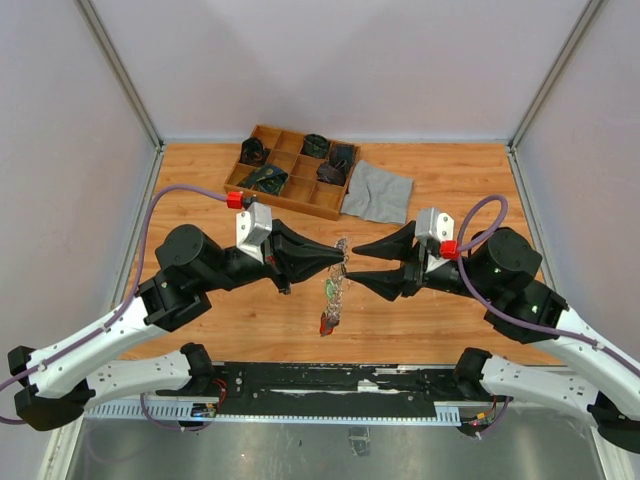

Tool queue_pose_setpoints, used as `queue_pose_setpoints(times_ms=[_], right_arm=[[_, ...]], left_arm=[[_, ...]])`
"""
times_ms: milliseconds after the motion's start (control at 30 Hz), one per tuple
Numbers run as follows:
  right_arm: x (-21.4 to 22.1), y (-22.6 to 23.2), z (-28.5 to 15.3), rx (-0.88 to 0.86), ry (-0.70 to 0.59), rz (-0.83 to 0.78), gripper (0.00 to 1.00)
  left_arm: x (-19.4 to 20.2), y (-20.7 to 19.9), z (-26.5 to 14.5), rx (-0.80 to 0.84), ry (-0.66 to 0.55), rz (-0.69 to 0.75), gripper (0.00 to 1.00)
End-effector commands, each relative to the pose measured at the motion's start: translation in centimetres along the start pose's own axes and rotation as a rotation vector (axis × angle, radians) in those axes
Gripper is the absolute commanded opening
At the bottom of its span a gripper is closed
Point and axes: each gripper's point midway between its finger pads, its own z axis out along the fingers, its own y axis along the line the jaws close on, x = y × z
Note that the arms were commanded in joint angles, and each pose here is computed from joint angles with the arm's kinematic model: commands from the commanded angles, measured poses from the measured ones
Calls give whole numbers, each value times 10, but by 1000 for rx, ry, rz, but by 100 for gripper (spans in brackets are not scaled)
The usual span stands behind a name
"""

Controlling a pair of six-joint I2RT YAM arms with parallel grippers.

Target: Put the keys on the keyring

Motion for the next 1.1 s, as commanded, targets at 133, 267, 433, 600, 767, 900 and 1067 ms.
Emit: queue_pose_setpoints(times_ms=[133, 267, 433, 600, 767, 900, 1067], right_arm=[[-24, 14, -4, -96, -50, -128, 39], [-23, 16, -4, -101, -44, -114, 33], [-20, 16, -1, -107, -31, -101, 31], [-16, 17, 3, -119, -18, -89, 27], [-15, 17, 5, -126, -8, -83, 25], [-15, 16, 5, -123, -1, -76, 18], [-17, 18, 5, -134, 13, -70, 5]], left_arm=[[-38, -22, -2, 92, -107, 35, 0], [-38, -23, -1, 100, -104, 36, 0], [-39, -23, -1, 103, -106, 37, 0], [-39, -24, -1, 105, -105, 37, 0], [-39, -24, -1, 105, -104, 38, 1], [-39, -24, -1, 107, -104, 38, 0], [-38, -24, -2, 107, -103, 36, 1]])
